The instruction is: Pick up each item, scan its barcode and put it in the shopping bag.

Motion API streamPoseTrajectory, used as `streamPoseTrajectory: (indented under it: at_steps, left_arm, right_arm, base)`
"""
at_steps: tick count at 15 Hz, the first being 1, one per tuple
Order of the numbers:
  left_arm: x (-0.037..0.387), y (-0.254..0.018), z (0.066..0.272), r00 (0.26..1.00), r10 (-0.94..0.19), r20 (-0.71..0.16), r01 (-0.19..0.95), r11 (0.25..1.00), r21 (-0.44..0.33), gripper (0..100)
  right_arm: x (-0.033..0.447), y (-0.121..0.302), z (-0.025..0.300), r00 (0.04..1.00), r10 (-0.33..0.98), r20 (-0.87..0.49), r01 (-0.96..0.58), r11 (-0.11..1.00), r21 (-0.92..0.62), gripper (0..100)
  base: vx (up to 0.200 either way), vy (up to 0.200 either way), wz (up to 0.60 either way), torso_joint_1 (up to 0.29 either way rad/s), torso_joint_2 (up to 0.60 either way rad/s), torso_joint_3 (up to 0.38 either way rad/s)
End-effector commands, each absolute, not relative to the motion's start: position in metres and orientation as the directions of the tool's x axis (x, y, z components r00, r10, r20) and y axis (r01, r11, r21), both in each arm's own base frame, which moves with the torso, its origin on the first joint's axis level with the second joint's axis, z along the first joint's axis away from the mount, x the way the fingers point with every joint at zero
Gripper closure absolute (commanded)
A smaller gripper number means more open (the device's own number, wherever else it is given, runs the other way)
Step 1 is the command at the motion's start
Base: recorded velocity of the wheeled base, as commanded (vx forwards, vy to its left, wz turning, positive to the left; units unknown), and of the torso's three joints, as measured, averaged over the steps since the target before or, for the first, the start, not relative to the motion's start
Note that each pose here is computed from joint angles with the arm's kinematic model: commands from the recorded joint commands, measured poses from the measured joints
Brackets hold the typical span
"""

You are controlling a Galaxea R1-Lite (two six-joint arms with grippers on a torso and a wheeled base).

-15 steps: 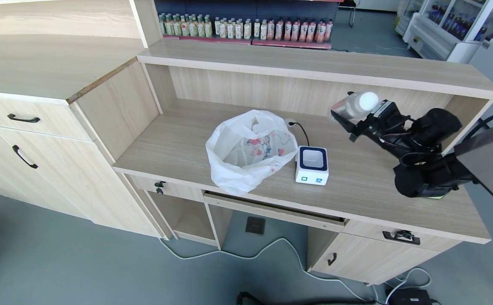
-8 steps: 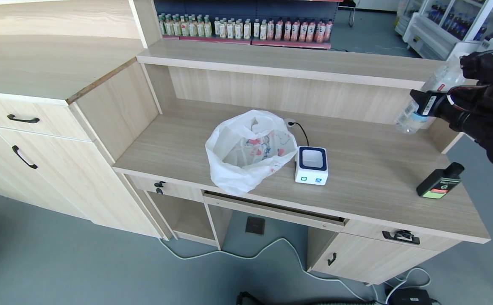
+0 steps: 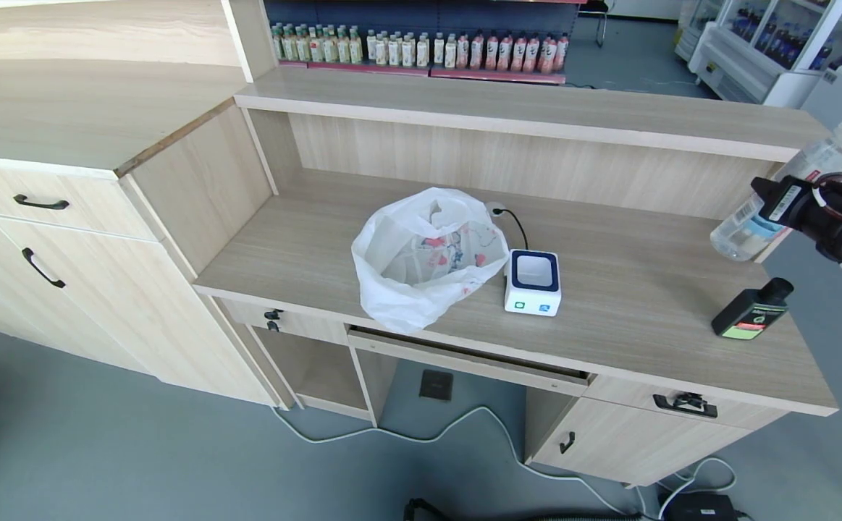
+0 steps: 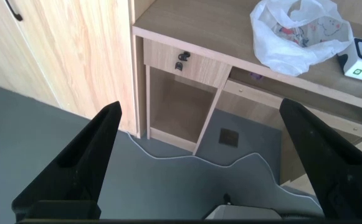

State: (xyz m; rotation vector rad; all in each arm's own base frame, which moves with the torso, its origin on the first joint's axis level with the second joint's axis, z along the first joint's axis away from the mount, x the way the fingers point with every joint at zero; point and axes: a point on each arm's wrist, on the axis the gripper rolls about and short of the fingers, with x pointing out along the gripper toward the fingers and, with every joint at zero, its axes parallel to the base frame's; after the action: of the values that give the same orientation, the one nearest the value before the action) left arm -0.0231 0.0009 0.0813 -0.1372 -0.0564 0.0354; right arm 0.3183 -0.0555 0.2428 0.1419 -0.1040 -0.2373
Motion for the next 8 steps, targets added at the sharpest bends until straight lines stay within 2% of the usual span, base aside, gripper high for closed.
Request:
streamPoseTrajectory:
  at_steps: [1,8]
  left_arm:
    - [-0.0231,0.001,0.0814,0.997,0.046,0.055,-0.038,0.989,-0.14,0]
    - [-0.0231,0.0009,0.0812,0.998,0.038,0.054,-0.031,0.99,-0.136,0]
  right_arm:
    - [0.308,-0.0596,0.24,0.963,-0.257,0.086,0.244,0.96,0.14,100]
    - [0.3009,-0.0655,0.2396,0.956,-0.282,0.084,0.269,0.953,0.141,100]
  base:
    - [0.0,0.0,0.0,0.0,0.0,0.0]
    - [0.0,0.0,0.0,0.0,0.0,0.0]
